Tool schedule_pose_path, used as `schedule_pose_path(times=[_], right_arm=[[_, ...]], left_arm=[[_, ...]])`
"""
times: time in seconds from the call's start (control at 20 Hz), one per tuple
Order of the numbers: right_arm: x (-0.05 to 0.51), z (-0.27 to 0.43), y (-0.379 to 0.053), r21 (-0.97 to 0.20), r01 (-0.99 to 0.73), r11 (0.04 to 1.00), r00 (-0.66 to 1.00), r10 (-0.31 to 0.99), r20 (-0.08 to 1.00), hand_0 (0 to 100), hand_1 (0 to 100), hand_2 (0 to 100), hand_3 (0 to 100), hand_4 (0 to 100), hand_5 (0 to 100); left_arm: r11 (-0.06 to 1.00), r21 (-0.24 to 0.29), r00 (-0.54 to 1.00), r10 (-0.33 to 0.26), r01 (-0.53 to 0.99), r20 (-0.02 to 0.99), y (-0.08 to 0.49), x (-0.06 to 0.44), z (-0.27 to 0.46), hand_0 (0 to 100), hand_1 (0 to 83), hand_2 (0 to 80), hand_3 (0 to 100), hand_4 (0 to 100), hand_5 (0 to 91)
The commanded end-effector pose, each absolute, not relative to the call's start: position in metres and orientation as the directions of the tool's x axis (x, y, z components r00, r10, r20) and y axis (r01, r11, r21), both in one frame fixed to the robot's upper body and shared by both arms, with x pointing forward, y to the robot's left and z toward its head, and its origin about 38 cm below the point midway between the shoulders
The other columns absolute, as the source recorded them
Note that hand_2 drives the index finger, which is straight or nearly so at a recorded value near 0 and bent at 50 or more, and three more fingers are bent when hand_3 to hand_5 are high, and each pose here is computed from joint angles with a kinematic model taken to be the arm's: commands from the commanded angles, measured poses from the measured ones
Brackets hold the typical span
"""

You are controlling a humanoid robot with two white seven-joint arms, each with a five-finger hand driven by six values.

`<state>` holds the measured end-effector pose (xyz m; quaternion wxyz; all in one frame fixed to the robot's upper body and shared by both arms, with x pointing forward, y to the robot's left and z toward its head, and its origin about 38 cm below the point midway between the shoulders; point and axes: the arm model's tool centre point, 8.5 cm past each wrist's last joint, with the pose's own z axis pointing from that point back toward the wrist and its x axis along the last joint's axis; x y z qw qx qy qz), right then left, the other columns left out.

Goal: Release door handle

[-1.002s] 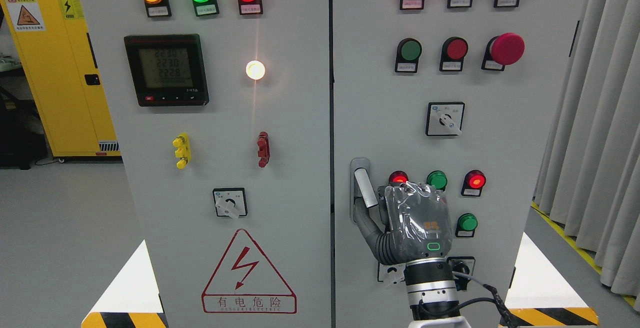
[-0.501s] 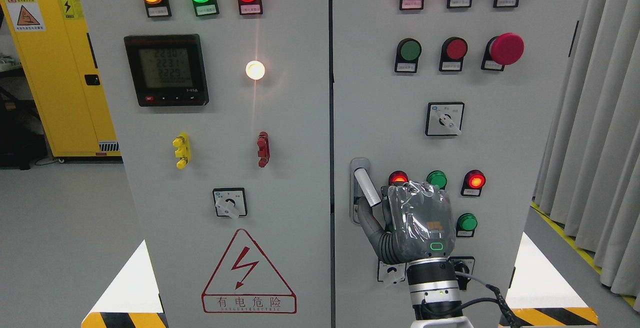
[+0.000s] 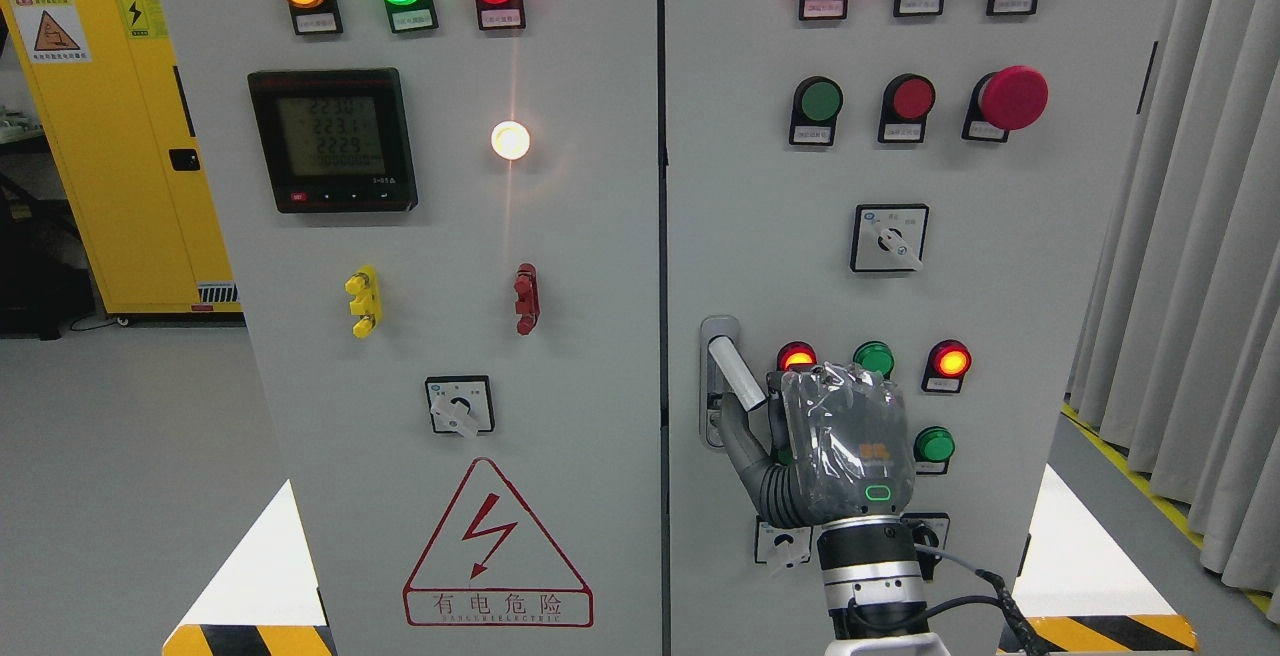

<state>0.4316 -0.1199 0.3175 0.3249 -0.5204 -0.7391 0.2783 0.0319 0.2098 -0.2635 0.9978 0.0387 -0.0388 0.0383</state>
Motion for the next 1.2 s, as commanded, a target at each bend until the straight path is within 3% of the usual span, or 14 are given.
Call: schedule_pose_path(times=[0.0,1.15], right_arm=[[0.4323,0.3170,-0.1224,-0.750,0.586,0.307,-0.245,0.949,0.196,66,46,99,100,100,100],[0.4328,0.3171,-0.1279,-0.743,0.595,0.305,-0.234,0.951,0.202,63,46,99,100,100,100]], left_arm=[[0.994,0.072,0.993,0.074,-0.081,0.093,0.2095,0.0362,-0.2635,12,55.6,0.0,0,0,0.0],[0.994,0.072,0.993,0.074,-0.081,0.093,0.2095,0.0362,-0.2635,12,55.6,0.0,0,0,0.0]])
